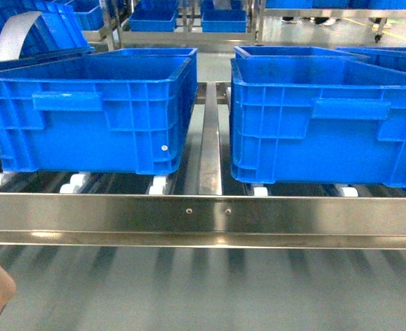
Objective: Place part in tray to right shelf
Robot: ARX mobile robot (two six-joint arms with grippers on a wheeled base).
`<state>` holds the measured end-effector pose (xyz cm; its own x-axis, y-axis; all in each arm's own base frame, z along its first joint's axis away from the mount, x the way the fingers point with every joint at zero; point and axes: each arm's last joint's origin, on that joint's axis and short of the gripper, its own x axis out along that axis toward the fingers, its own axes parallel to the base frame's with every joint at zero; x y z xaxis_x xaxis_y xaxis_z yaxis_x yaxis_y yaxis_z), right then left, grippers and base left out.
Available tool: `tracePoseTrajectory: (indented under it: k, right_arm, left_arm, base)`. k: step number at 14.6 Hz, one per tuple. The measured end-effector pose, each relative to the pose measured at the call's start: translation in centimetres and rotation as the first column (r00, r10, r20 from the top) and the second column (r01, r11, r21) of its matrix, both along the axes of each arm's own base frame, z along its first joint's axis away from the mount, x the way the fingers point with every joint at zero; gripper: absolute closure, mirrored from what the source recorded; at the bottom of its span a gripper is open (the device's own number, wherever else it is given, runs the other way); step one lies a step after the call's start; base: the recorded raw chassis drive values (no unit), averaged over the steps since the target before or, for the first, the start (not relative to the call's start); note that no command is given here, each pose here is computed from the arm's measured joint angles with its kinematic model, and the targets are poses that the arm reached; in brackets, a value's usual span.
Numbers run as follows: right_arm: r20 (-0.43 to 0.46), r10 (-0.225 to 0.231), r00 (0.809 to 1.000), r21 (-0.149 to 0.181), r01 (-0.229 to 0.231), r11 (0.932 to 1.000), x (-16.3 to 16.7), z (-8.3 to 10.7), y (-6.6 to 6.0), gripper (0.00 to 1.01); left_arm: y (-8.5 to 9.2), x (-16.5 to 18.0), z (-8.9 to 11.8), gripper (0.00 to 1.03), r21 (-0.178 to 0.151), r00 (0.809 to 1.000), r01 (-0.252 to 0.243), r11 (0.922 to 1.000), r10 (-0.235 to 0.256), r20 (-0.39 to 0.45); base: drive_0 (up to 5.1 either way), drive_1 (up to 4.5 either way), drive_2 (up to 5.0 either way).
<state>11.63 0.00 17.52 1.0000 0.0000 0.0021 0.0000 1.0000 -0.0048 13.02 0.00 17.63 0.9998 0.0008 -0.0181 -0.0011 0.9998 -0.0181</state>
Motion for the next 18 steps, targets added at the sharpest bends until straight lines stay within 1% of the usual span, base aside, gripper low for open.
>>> tracePoseTrajectory:
  k: [1,4,7,8,9,12,13,15,16,18]
  right_arm:
    - [0.003,0.0,1.0,0.001,0.0,1.0,-0.1,-0.5,0.0,0.99]
    - [0.014,0.0,1.0,0.002,0.0,1.0,-0.5,-0.4,0.0,0.99]
    - [0.012,0.0,1.0,0.004,0.0,1.0,-0.9,-0.5,0.0,0.99]
    - [-0.043,0.001,0.999,0.004,-0.001,1.0,-1.5,-1.1,0.0,0.99]
    - [0.013,0.0,1.0,0.005,0.0,1.0,-1.9,-0.7,0.0,0.99]
    - [0.002,0.0,1.0,0.005,0.0,1.0,-1.9,-0.8,0.0,0.99]
    - [0.002,0.0,1.0,0.005,0.0,1.0,-1.9,-0.8,0.0,0.99]
    - [0.003,0.0,1.0,0.005,0.0,1.0,-1.9,-0.8,0.0,0.99]
    - [0.001,-0.001,1.0,0.005,0.001,1.0,-1.9,-0.8,0.0,0.99]
    - [0.003,0.0,1.0,0.005,0.0,1.0,-1.9,-0.8,0.0,0.99]
  left_arm:
    - [0.0,-0.3,-0.1,0.91,0.0,1.0,0.0,1.0,0.0,0.002]
    - [0.0,-0.9,-0.6,0.91,0.001,1.0,0.0,1.0,0.0,0.022]
    - [0.0,-1.4,-0.5,0.91,0.001,0.999,0.0,1.0,0.0,0.033]
    - [0.0,-1.6,-0.5,0.91,0.0,1.0,0.001,1.0,-0.001,0.026]
    - [0.0,-1.7,-0.6,0.91,0.001,1.0,0.002,1.0,-0.002,0.025]
    - [0.0,-2.2,-0.6,0.91,0.001,1.0,0.001,1.0,-0.001,0.029]
    - [0.0,-2.7,-1.0,0.91,0.002,1.0,0.0,1.0,0.0,-0.003]
    - [0.0,-3.3,-0.7,0.91,0.002,0.999,0.0,1.0,0.0,0.037]
    - [0.0,-3.3,-1.0,0.91,0.002,1.0,0.001,1.0,-0.001,0.004]
    - [0.0,-3.3,-0.8,0.91,0.003,1.0,0.0,1.0,0.0,0.022]
  base:
    - [0.0,0.0,0.0]
    - [0.0,0.0,0.0]
    - [0.0,0.0,0.0]
    - [0.0,0.0,0.0]
    - [0.0,0.0,0.0]
    - [0.0,0.0,0.0]
    - [0.0,0.0,0.0]
    - [0.0,0.0,0.0]
    - [0.0,0.0,0.0]
    - [0.0,0.0,0.0]
